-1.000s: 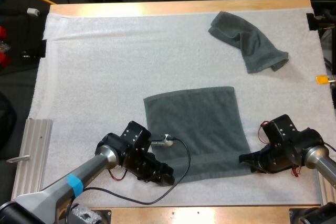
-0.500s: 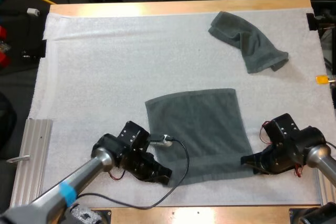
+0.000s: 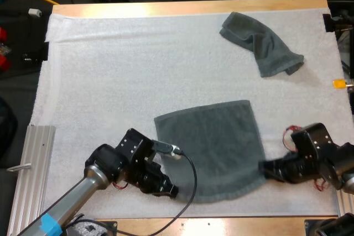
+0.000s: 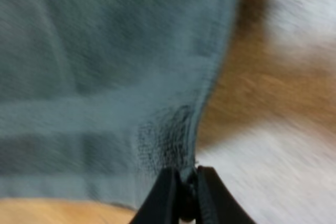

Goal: Pick towel from pile, fold and stack

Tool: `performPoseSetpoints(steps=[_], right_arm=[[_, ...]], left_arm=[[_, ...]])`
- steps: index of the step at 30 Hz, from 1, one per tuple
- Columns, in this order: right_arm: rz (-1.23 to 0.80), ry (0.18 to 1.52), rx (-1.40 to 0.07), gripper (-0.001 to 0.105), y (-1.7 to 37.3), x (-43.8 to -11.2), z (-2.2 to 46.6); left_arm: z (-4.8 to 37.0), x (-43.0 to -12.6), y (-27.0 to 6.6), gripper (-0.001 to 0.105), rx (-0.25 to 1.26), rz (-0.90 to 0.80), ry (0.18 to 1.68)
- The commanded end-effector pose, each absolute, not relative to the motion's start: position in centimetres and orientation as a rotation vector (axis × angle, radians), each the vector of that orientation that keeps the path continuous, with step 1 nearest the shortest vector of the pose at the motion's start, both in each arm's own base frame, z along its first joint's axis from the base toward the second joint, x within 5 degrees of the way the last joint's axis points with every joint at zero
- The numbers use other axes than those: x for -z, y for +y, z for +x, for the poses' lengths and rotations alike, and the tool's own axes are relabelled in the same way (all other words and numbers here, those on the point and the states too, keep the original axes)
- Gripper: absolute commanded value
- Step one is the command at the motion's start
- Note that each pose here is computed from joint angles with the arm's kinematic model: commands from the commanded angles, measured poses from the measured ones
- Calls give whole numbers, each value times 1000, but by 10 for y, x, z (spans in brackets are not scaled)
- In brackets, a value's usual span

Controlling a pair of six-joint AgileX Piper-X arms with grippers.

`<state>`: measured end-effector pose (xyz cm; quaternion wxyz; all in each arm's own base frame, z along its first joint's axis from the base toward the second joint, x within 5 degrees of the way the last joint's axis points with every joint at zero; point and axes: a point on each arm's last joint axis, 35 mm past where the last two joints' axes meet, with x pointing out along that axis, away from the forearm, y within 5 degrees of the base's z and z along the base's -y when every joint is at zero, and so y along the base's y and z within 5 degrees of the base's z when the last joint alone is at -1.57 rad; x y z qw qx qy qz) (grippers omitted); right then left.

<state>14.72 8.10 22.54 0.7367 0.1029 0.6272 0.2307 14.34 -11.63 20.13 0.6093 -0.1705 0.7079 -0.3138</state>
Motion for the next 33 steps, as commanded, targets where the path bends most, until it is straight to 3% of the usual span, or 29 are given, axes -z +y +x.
performPoseSetpoints(steps=[1, 9, 15, 22, 33], right_arm=[[282, 1340, -518, 0, 86, -227, 155], [615, 1275, -439, 0, 111, -204, 206], [751, 1248, -380, 0, 120, -189, 228], [813, 1153, -262, 0, 122, -184, 241], [903, 954, -162, 0, 122, -194, 255]], left_arm=[[148, -202, -116, 0, 724, -423, 1618], [201, -191, -89, 0, 705, -810, 1490], [222, -171, -68, 0, 620, -931, 1473], [237, -164, -54, 0, 557, -1012, 1409], [252, -171, -53, 0, 600, -993, 1266]])
